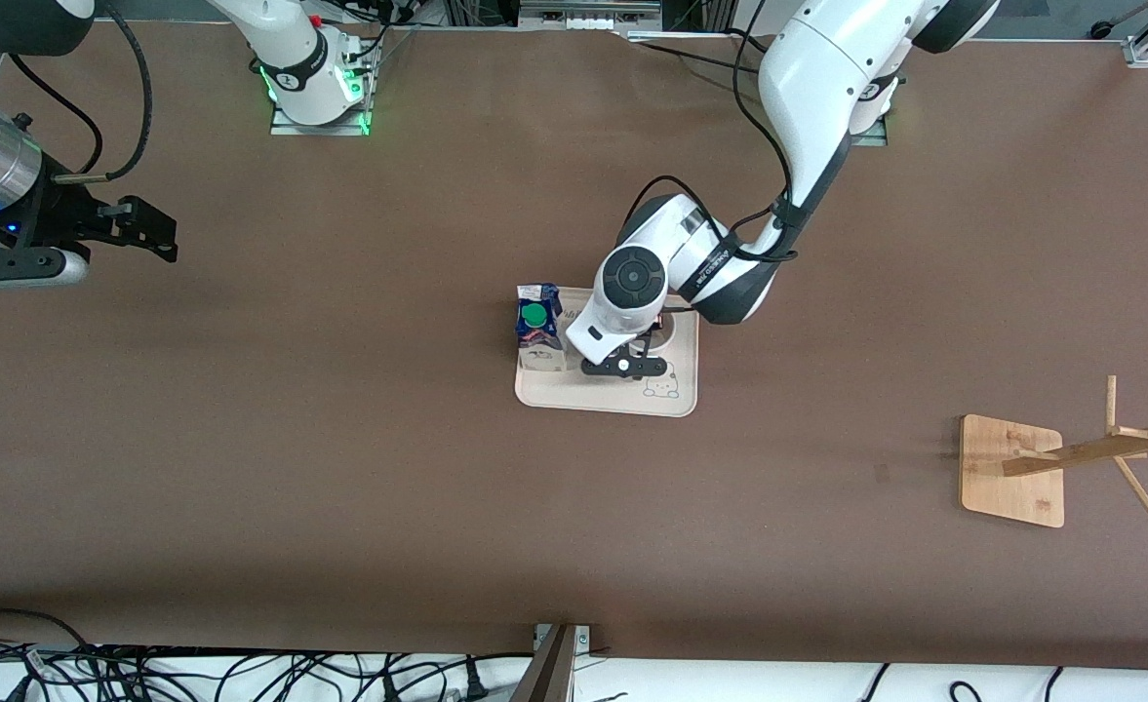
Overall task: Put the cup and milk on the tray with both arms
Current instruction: 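Lower the mug onto the tray and open the left gripper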
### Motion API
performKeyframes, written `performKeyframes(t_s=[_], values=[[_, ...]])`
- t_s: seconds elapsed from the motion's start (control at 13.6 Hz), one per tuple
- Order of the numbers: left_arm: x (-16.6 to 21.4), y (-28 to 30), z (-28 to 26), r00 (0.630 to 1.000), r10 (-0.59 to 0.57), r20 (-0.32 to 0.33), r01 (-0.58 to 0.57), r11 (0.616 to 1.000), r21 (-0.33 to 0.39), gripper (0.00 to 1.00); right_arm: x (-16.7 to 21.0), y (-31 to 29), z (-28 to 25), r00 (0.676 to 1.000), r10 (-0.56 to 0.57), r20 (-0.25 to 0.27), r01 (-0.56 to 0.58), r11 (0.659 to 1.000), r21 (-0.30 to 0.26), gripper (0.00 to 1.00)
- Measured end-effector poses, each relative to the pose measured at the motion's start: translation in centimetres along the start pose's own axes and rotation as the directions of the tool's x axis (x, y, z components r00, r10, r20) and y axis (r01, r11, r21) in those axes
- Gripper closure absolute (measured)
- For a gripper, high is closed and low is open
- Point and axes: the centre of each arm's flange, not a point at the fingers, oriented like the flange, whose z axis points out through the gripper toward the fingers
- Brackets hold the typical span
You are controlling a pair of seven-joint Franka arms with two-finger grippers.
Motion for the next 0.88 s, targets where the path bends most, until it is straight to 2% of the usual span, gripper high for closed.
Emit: performKeyframes(t_s=[0.15, 0.22, 0.59, 0.88], values=[[0.0, 0.0, 0.0, 1.0, 0.0, 0.0, 0.0, 1.0, 0.0, 0.93, 0.0, 0.0, 0.0, 1.0, 0.0, 0.003, 0.0, 1.0, 0.0, 0.0], [0.0, 0.0, 0.1, 1.0, -0.002, 0.001, 0.002, 1.0, 0.001, 0.89, -0.1, 0.0, 0.0, 1.0, 0.0, 0.005, 0.0, 1.0, 0.0, 0.0], [0.2, -0.1, -0.4, 1.0, -0.015, -0.01, 0.015, 1.0, -0.008, 0.43, -0.1, 0.0, 0.1, 1.0, 0.0, 0.007, 0.0, 1.0, 0.0, 0.0], [0.5, -2.4, -5.9, 1.0, -0.022, -0.001, 0.022, 1.0, 0.016, 0.04, -0.1, 0.0, 0.1, 1.0, 0.0, 0.007, 0.0, 1.0, 0.0, 0.0]])
